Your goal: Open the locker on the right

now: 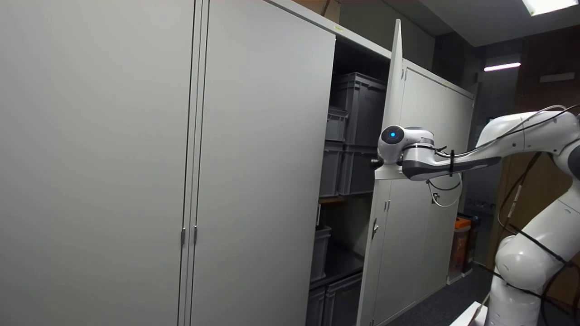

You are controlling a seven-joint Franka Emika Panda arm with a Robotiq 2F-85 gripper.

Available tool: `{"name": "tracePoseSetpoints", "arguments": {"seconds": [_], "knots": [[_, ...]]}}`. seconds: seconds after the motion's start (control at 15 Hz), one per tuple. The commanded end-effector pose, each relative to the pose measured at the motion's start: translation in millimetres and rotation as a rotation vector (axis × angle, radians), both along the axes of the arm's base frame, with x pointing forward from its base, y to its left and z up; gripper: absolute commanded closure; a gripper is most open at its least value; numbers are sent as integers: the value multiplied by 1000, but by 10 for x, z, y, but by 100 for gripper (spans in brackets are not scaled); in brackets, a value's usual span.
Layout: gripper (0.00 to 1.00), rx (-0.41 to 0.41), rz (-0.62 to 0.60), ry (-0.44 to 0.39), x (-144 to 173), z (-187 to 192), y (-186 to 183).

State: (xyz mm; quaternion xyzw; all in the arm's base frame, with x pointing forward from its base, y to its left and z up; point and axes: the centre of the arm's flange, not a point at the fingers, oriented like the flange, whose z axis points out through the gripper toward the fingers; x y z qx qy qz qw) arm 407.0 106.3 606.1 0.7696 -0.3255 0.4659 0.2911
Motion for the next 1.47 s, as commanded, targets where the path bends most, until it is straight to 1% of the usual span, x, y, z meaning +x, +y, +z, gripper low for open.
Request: {"name": "tracePoseSetpoints", "arguments": {"seconds": [0.0, 0.47, 1.4], "knots": [[0, 4, -54, 22, -210, 42, -178], [0, 29, -112, 33, -302, 38, -289], [0, 63, -244, 72, -526, -47, -628]]}}
